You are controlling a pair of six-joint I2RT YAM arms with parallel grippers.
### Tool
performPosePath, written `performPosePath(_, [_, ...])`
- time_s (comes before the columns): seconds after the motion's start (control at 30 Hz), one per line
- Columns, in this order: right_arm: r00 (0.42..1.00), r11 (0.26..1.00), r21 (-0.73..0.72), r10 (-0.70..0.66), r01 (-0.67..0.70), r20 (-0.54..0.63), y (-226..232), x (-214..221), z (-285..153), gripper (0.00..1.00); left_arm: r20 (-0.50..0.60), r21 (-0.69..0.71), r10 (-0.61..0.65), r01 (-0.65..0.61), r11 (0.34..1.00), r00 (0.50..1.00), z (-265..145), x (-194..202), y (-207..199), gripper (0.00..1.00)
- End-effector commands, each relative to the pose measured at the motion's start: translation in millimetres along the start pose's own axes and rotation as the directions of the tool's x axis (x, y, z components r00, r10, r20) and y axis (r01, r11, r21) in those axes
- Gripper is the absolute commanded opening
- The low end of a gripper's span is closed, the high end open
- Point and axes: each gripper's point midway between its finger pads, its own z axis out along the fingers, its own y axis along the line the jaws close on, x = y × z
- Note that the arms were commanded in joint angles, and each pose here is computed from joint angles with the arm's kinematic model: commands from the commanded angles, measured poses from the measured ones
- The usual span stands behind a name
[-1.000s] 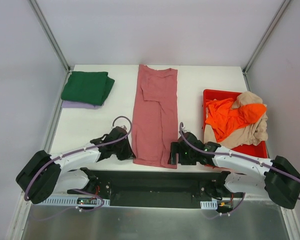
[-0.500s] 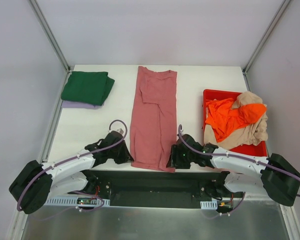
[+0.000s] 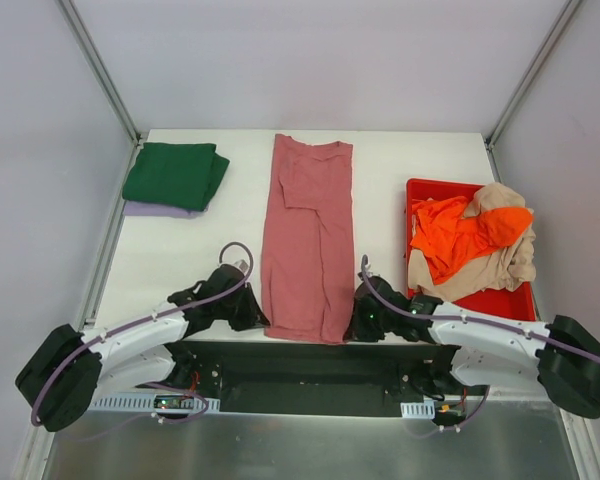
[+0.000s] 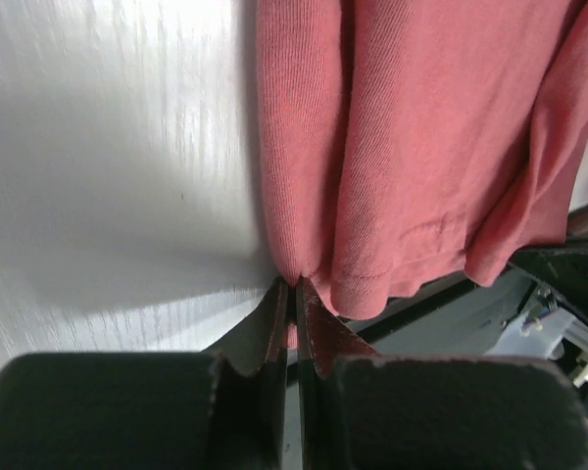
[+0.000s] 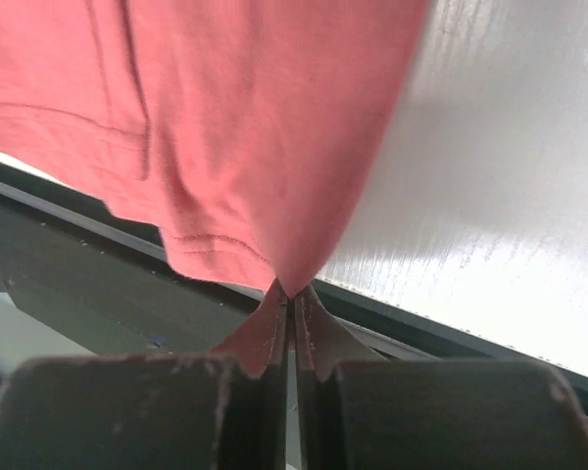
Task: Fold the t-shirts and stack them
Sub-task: Grab the bottom of the folded rectangular tshirt with both arms, then fold the folded rectangular tshirt in 1/3 of the way
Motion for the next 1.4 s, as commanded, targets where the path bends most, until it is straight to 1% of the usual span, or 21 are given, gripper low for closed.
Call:
performPosePath(0.0, [0.993, 0.994, -0.060, -0.092, 0.096, 0.072, 10, -5, -15, 0.01, -0.104, 0.092, -0.010, 0.019, 0.996, 0.995, -11, 29, -3, 0.00])
performPosePath(0.07, [0.987, 0.983, -0.109, -0.138, 0.147, 0.083, 21, 0, -27, 0.01, -0.129, 0.140, -0.017, 0.035, 0.990, 0.992, -17, 38, -7, 0.00])
performPosePath(0.17, [0.976, 0.975, -0.124, -0.167, 0.185, 0.141, 27, -1, -40, 0.01, -0.128, 0.236, -0.031, 0.061, 0.970, 0.991, -31, 41, -21, 0.00])
performPosePath(0.23, [0.973, 0.971, -0.143, -0.166, 0.189, 0.160, 31, 0, -43, 0.01, -0.083, 0.315, -0.020, 0.045, 0.948, 0.996, -44, 35, -35, 0.00])
performPosePath(0.3, [0.966, 0.964, -0.169, -0.170, 0.203, 0.193, 39, -5, -45, 0.01, -0.024, 0.329, -0.035, 0.041, 0.944, 0.999, -51, 25, -39, 0.00])
performPosePath(0.4, [0.938, 0.960, -0.134, -0.199, 0.244, 0.284, 45, -26, -55, 0.01, 0.082, 0.325, -0.047, 0.018, 0.946, 0.995, -57, 5, -45, 0.00])
performPosePath(0.5, [0.877, 0.962, -0.014, -0.244, 0.274, 0.414, 42, -61, -71, 0.01, 0.185, 0.266, -0.047, -0.004, 0.964, 0.982, -58, -20, -49, 0.00])
performPosePath(0.57, [0.844, 0.959, 0.044, -0.266, 0.279, 0.465, 41, -81, -81, 0.01, 0.238, 0.234, -0.018, -0.040, 0.971, 0.971, -63, -38, -62, 0.00])
performPosePath(0.63, [0.829, 0.959, 0.067, -0.273, 0.276, 0.488, 42, -98, -87, 0.01, 0.278, 0.182, 0.032, -0.086, 0.980, 0.960, -67, -56, -73, 0.00])
performPosePath(0.7, [0.818, 0.960, 0.102, -0.277, 0.262, 0.504, 41, -116, -91, 0.01, 0.296, 0.139, 0.058, -0.103, 0.985, 0.954, -68, -73, -80, 0.00])
performPosePath(0.9, [0.784, 0.942, 0.165, -0.334, 0.292, 0.523, 52, -164, -95, 0.01, 0.326, 0.042, 0.052, -0.070, 0.997, 0.944, -59, -121, -85, 0.00])
performPosePath(1.0, [0.776, 0.934, 0.189, -0.358, 0.304, 0.520, 57, -188, -93, 0.01, 0.322, 0.021, 0.051, -0.061, 0.998, 0.945, -54, -139, -89, 0.00])
performPosePath(1.13, [0.781, 0.931, 0.224, -0.364, 0.288, 0.507, 56, -220, -89, 0.01, 0.357, -0.017, 0.040, -0.036, 0.999, 0.933, -52, -163, -88, 0.00])
performPosePath(1.27, [0.793, 0.936, 0.215, -0.351, 0.279, 0.498, 57, -240, -82, 0.01, 0.371, -0.039, 0.078, -0.069, 0.997, 0.925, -50, -181, -94, 0.00])
performPosePath(1.37, [0.790, 0.938, 0.213, -0.347, 0.275, 0.505, 57, -252, -80, 0.01, 0.369, -0.047, 0.098, -0.087, 0.995, 0.924, -48, -192, -100, 0.00])
